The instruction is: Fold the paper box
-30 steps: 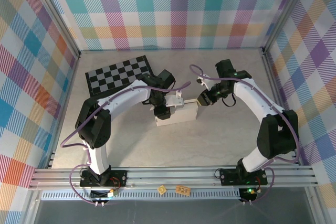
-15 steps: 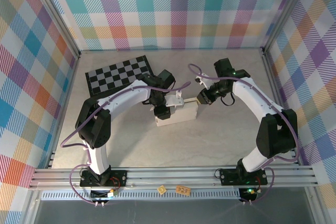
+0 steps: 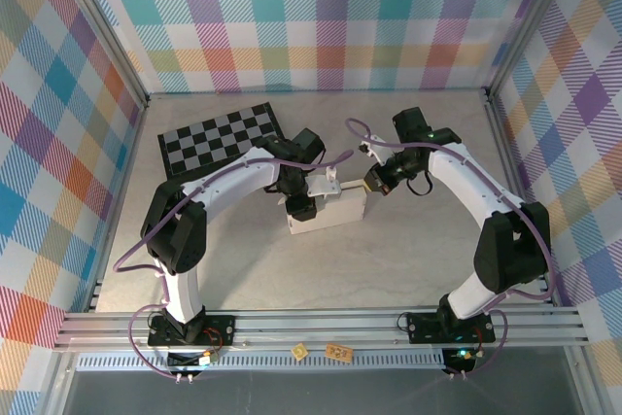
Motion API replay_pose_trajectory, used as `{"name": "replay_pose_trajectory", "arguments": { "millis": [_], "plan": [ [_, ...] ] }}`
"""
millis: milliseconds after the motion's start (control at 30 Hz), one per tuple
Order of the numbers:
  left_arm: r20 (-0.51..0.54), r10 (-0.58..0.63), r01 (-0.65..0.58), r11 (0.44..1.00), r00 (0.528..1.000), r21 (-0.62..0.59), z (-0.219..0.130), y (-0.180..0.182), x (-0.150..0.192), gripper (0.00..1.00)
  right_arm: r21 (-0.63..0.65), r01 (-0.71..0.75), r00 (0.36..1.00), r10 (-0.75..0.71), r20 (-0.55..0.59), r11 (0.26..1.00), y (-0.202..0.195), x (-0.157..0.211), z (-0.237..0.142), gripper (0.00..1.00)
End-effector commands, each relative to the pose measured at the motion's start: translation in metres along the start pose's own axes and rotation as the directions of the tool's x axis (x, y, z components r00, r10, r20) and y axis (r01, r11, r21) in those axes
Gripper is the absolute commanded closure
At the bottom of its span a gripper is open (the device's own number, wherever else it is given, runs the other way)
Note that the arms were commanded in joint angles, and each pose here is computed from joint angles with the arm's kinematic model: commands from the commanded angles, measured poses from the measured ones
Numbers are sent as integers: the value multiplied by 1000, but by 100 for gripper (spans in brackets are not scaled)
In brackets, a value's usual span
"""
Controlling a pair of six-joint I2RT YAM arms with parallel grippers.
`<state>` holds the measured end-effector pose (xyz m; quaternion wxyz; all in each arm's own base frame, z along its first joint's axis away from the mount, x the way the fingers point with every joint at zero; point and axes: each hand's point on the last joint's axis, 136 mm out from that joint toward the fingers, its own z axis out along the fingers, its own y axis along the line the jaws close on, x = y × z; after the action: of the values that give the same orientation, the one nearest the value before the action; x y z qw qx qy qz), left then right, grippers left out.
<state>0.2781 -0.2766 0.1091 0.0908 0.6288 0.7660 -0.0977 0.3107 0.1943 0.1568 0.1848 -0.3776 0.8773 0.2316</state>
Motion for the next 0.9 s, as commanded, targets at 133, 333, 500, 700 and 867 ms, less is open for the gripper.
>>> {"name": "replay_pose_trajectory", "arguments": {
  "millis": [133, 333, 500, 700, 867],
  "plan": [
    [11, -11, 11, 1000, 1000, 22, 0, -2, -9, 62, -3, -94, 995, 94, -15, 996, 14, -4, -1, 100],
    [13, -28, 28, 999, 1000, 21, 0, -1, -11, 63, 39, -194, 981, 193, 34, 980, 12, -6, -3, 100],
    [14, -38, 38, 999, 999, 17, 0, 1, -12, 65, 64, -294, 952, 286, 105, 954, 12, -7, -4, 100],
    [13, -48, 48, 999, 999, 13, 0, 2, -13, 65, 85, -318, 942, 304, 143, 944, 15, -3, 2, 100],
    [14, -50, 49, 999, 999, 15, -1, 1, -13, 66, 111, -307, 944, 288, 162, 945, 17, -4, 6, 100]
  ]
}}
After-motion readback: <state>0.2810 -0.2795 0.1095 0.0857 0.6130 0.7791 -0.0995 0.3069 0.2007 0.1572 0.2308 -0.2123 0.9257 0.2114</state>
